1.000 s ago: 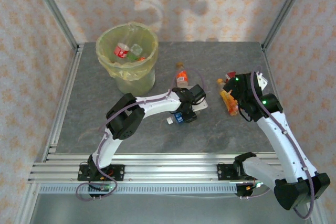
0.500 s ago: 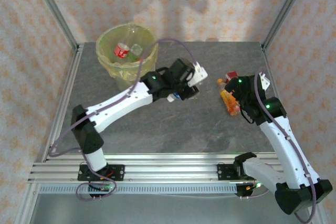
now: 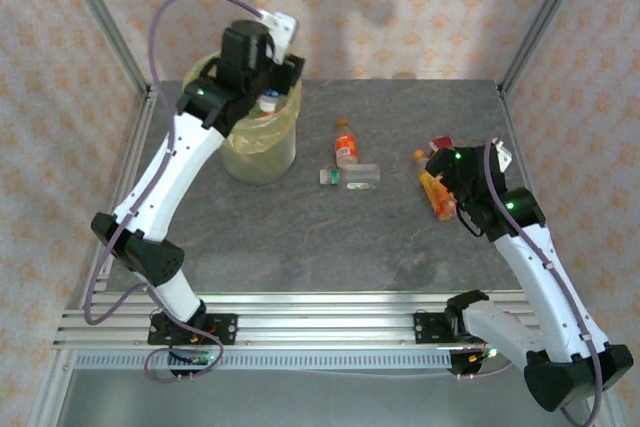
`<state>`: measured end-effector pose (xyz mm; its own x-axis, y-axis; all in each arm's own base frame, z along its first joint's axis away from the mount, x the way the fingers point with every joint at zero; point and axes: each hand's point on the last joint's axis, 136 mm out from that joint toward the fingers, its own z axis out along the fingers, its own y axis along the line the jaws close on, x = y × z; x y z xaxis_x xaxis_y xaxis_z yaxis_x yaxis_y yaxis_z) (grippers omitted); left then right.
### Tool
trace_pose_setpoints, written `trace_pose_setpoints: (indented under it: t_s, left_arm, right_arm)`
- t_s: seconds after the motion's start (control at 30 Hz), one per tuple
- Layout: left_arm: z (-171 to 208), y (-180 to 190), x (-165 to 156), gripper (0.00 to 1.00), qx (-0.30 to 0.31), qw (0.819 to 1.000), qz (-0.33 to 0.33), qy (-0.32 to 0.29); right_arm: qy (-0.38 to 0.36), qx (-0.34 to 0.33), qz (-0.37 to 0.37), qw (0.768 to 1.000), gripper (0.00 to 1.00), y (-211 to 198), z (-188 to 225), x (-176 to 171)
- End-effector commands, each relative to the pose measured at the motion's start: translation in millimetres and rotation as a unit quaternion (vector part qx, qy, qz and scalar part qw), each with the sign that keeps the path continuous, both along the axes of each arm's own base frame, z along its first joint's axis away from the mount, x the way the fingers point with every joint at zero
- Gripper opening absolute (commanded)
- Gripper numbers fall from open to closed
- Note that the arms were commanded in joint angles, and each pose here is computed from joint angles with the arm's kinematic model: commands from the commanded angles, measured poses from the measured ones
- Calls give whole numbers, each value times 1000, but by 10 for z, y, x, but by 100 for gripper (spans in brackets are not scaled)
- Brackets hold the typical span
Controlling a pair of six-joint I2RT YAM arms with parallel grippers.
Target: Put the plastic bottles in the bin
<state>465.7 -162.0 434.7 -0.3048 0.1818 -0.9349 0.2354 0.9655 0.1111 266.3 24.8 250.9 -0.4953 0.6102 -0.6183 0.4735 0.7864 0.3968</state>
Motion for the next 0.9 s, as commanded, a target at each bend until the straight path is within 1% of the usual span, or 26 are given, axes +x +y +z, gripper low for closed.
trace_pose_setpoints:
  t_s: [0.0,0.17,0.27,0.4,0.53,0.7,0.87]
  left_arm:
    - [15,562,260,48,-78,993,86,18]
    - [-164,1067,495,48,-139,977,154,52]
    - [-335,1230,556,48,-172,967,169,77]
    - [-511,1330,550,48,-179,961,187,100]
    - [-711,1420,483,48,-197,948,212,131]
    - [-906,1416,353,51,-218,939,217,156]
    - [-1123,1424,265,53,-215,933,225,182]
  right_arm:
    - [-6,-4,5,1000,99,-3,12,19]
    - [-4,-2,6,1000,99,4,2,16]
    - [-1,-4,6,1000,99,2,-15,18]
    - [2,-7,5,1000,99,1,-28,41]
    - [11,-8,8,1000,99,21,-72,78]
    - [21,-10,11,1000,99,42,-129,109]
    - [26,-10,16,999,99,65,-161,137]
